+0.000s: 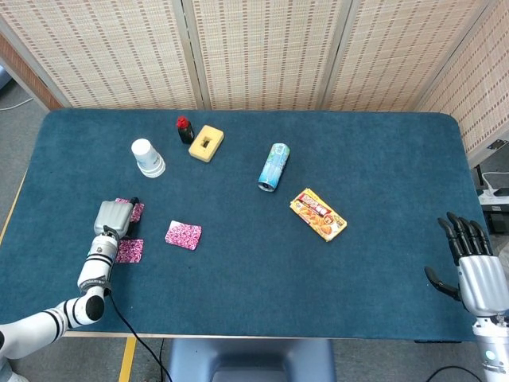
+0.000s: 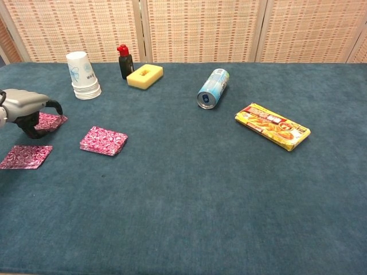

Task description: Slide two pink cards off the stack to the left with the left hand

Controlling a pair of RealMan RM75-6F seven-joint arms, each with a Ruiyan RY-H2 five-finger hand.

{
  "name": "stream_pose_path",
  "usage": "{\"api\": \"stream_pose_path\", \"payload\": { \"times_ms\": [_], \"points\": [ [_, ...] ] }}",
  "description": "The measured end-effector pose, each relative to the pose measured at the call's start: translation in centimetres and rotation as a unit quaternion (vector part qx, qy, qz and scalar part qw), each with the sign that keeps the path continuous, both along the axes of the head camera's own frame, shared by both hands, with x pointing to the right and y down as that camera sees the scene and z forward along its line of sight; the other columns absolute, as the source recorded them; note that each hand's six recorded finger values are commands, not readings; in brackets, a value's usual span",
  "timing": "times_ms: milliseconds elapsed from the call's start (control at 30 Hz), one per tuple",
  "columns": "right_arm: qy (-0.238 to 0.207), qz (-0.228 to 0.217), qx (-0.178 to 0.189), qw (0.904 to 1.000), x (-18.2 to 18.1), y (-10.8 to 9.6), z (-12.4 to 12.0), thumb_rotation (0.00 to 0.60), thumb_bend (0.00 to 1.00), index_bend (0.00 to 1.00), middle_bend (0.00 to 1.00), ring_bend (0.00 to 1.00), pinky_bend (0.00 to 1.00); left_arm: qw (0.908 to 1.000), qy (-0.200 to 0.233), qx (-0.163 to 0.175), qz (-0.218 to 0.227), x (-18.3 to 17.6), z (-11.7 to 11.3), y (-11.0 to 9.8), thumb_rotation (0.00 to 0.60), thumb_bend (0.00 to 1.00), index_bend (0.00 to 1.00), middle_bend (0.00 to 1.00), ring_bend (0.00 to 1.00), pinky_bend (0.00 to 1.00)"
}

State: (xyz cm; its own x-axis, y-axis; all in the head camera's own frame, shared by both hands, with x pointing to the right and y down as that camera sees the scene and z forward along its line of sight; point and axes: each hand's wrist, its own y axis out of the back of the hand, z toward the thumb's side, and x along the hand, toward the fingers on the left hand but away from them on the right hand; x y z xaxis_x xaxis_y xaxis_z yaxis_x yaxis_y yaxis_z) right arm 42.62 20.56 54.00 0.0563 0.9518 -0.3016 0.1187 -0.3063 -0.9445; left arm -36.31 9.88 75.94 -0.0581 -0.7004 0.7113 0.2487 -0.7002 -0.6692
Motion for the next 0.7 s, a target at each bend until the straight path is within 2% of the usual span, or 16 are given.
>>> {"api": "stream_pose_path", "payload": {
  "times_ms": [267,433,667,700],
  "points": [
    [0.000,0.000,-0.001,1.0000,0.0,0.0,0.0,0.600,0.22,0.00,0.00,0.00,0.05,1.0000,-0.004,0.001,-0.002,0.0,-0.1,0.0,0.600,0.40,0.06,1.00,1.00,1.00],
    [0.000,-0.001,-0.001,1.0000,0.0,0.0,0.0,0.600,0.22,0.00,0.00,0.00,0.05,1.0000,-0.007,0.007,0.001,0.0,-0.9,-0.3,0.600,0.38,0.05,1.00,1.00,1.00],
    [-0.002,-0.002,-0.001,1.0000,-0.1,0.0,0.0,0.600,0.22,0.00,0.00,0.00,0.05,0.9995,-0.007,0.031,0.000,-0.6,-3.4,-1.1,0.600,0.37,0.33,0.99,1.00,1.00],
    [-0.002,-0.002,-0.001,1.0000,-0.1,0.0,0.0,0.600,0.22,0.00,0.00,0.00,0.05,0.9994,-0.003,0.035,-0.001,-0.6,-3.8,-1.2,0.600,0.37,0.34,0.97,1.00,1.00]
  ]
}}
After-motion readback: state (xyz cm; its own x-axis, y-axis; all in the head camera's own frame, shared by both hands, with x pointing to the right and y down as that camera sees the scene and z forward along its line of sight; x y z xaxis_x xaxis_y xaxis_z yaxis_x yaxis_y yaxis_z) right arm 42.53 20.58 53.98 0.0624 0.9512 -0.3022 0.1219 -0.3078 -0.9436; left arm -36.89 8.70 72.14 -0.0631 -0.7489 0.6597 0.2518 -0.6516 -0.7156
